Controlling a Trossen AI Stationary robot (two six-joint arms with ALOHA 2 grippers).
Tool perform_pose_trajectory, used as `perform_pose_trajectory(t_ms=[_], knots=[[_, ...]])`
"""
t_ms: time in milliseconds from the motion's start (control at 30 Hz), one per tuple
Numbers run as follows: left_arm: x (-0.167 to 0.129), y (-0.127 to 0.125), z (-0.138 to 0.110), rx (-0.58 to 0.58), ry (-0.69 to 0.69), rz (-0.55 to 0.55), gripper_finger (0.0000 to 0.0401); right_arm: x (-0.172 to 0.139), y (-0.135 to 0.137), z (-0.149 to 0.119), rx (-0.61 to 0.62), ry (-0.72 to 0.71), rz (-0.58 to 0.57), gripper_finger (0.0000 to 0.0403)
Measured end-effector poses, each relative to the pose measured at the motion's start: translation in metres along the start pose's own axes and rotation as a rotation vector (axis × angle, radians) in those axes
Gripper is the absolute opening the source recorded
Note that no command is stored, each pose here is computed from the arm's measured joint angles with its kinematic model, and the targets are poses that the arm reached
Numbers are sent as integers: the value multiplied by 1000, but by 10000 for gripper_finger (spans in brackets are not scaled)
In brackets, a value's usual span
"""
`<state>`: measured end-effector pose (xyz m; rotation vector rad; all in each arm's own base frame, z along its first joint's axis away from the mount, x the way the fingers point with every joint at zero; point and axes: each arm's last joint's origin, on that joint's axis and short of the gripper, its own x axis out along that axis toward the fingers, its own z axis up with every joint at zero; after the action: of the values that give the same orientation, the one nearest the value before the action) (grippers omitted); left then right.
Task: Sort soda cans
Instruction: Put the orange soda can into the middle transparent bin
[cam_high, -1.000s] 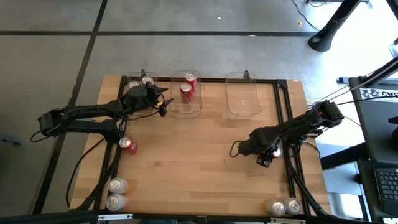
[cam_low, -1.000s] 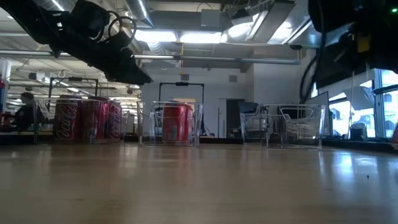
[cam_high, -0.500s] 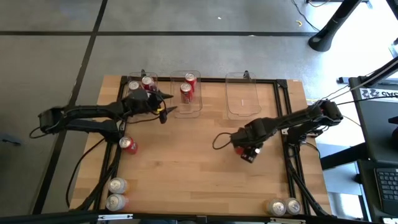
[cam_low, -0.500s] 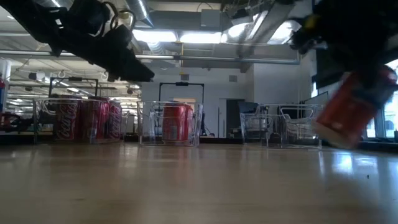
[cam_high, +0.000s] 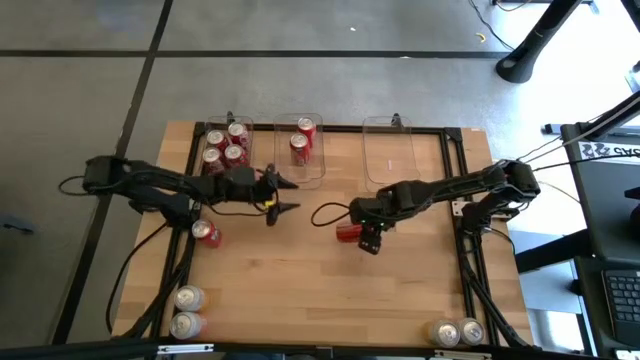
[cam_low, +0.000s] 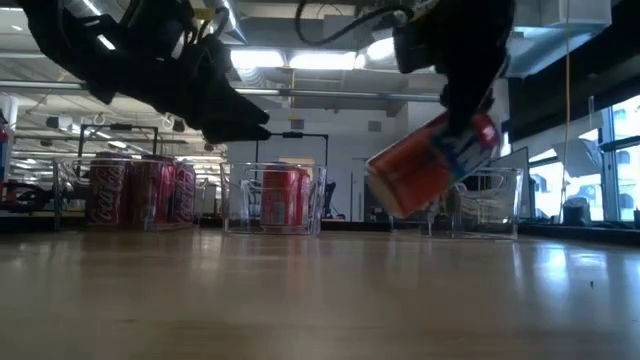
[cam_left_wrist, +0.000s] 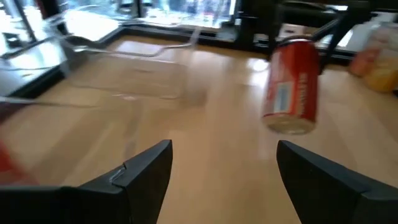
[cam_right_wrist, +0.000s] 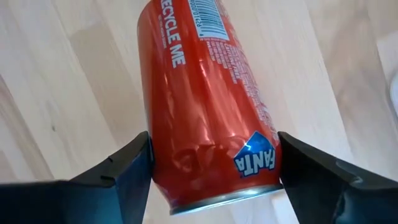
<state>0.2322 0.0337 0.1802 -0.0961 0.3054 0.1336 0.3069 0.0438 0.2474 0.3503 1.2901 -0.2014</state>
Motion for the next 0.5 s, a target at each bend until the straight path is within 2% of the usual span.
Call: perform_pose_trajectory(t_ms=[200, 500], knots=[[23, -19, -12, -4, -65, -85, 278, 1, 2, 10, -41, -103, 1, 284], [63, -31, -26, -4, -5, -103, 278, 0, 3, 14, -61, -154, -3, 286]])
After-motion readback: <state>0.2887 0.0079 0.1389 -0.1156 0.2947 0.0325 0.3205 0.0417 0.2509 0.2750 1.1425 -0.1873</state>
